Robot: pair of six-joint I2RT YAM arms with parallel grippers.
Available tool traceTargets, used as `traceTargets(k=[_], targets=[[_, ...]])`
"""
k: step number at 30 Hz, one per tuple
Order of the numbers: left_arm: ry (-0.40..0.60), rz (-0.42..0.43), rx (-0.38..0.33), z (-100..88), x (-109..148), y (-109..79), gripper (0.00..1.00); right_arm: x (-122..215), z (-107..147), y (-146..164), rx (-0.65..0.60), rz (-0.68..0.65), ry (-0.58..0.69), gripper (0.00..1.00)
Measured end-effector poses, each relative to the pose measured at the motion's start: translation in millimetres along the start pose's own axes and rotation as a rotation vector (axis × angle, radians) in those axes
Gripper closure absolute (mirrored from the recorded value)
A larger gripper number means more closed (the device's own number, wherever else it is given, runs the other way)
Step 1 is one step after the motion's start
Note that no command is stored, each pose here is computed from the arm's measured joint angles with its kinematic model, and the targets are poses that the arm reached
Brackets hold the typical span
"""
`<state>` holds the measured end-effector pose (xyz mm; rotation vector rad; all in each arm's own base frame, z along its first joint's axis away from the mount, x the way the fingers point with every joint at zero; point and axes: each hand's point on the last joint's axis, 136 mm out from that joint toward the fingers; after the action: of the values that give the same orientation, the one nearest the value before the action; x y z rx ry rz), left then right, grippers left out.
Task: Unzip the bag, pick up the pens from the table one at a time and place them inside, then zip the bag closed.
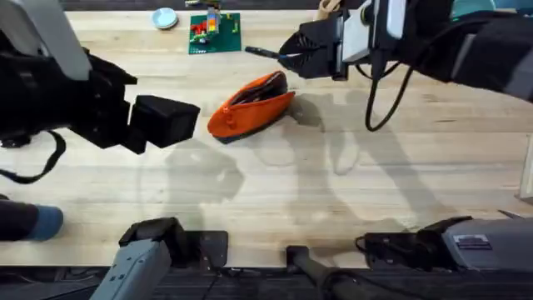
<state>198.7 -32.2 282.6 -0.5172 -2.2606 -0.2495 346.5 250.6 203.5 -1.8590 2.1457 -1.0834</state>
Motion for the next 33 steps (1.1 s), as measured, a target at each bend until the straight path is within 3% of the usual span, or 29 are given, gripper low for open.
traceTargets(k=[4,13,33], targets=[[0.000,0.000,0.000,0.0,0.0,0.0,0.006,-8.4,2.2,5.2,0.048,-0.029,-0.058,0.969],[0.000,0.000,0.000,0.0,0.0,0.0,0.007,-7.6,-18.5,15.6,0.116,-0.080,-0.209,0.969],[0.000,0.000,0.000,0.0,0.0,0.0,0.006,-38.1,17.6,44.4,0.029,-0.169,-0.196,0.969]])
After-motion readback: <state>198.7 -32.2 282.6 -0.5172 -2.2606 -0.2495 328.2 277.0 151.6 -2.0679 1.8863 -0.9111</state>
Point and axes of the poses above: each hand's point on the last joint's axis, 136 mm out from that joint toward the fingers, its own x axis back along the fingers, its own y axis along the line the jaws close on, z = x × y, and after that the axes turned 1 degree about x, right-handed
